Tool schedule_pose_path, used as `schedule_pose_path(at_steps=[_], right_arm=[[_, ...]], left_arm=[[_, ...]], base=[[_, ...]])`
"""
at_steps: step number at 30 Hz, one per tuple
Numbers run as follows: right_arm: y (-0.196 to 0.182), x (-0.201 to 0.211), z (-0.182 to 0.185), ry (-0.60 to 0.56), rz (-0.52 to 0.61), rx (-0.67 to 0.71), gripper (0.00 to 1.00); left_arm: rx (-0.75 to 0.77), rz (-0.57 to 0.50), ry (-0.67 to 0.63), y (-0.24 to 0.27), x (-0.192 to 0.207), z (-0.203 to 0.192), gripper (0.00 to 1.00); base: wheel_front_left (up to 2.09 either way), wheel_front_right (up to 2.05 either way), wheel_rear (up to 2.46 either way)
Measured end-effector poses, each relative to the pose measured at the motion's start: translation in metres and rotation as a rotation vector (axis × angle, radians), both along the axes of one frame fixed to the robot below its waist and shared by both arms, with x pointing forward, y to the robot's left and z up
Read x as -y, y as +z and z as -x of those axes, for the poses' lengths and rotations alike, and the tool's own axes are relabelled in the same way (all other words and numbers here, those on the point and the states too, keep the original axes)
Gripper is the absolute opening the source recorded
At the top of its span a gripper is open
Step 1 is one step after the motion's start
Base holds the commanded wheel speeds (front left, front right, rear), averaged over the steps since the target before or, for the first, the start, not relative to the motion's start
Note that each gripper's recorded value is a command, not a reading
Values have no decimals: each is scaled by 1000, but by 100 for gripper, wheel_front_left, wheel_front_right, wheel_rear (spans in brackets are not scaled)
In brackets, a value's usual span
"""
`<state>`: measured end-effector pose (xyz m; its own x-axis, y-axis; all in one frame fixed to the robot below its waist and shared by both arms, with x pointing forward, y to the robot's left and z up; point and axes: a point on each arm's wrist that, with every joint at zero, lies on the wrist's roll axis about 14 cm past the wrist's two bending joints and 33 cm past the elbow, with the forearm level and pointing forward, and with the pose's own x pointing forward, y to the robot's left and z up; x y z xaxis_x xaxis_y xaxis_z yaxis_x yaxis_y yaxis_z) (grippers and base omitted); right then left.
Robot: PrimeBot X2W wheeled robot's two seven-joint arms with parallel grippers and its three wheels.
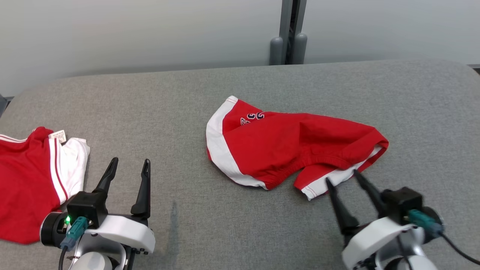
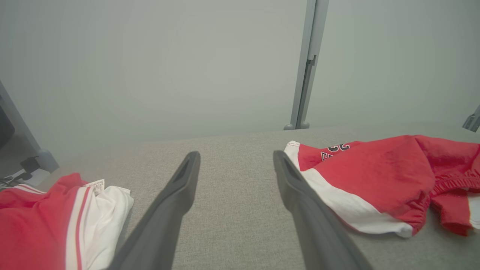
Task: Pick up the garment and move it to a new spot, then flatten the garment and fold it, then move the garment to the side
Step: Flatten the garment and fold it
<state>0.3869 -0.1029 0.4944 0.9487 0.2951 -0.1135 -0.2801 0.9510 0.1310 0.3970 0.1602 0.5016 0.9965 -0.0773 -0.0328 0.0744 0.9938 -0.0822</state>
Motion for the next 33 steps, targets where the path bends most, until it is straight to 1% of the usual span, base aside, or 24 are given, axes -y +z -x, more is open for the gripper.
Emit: schedule_pose_path(at_steps=[6, 11, 17, 22, 27, 28, 29, 30, 31, 32, 33], right_arm=[[-36, -60, 8, 188, -24, -135, 100], [-60, -87, 5, 271, -40, -208, 100], [-81, -92, -14, 279, -48, -240, 100], [-85, -95, -34, 267, -78, -223, 100], [-87, -105, -39, 287, -104, -222, 100], [-87, -107, -40, 290, -114, -223, 97], [-87, -109, -40, 295, -120, -227, 45], [-88, -110, -41, 298, -128, -233, 31], [-89, -111, -41, 298, -136, -234, 4], [-90, -113, -41, 302, -143, -243, 0], [-91, -115, -40, 307, -150, -255, 0]], left_arm=[[-11, 3, 12, -6, -4, -5, 100], [-27, 5, 26, -14, -8, -10, 100], [-48, 8, 38, -24, -12, -15, 100], [-59, 9, 43, -31, -13, -21, 100], [-68, 11, 39, -36, -11, -23, 100], [-70, 11, 38, -37, -11, -24, 100], [-69, 12, 35, -37, -10, -25, 100], [-68, 13, 34, -37, -9, -26, 100], [-69, 12, 33, -38, -9, -27, 100], [-72, 13, 32, -39, -9, -27, 100], [-73, 13, 31, -40, -8, -27, 100]], base=[[0, 0, 0], [0, 0, 0], [0, 0, 0], [0, 0, 0], [0, 0, 0], [0, 0, 0], [0, 0, 0], [0, 0, 0], [0, 0, 0], [0, 0, 0], [0, 0, 0]])
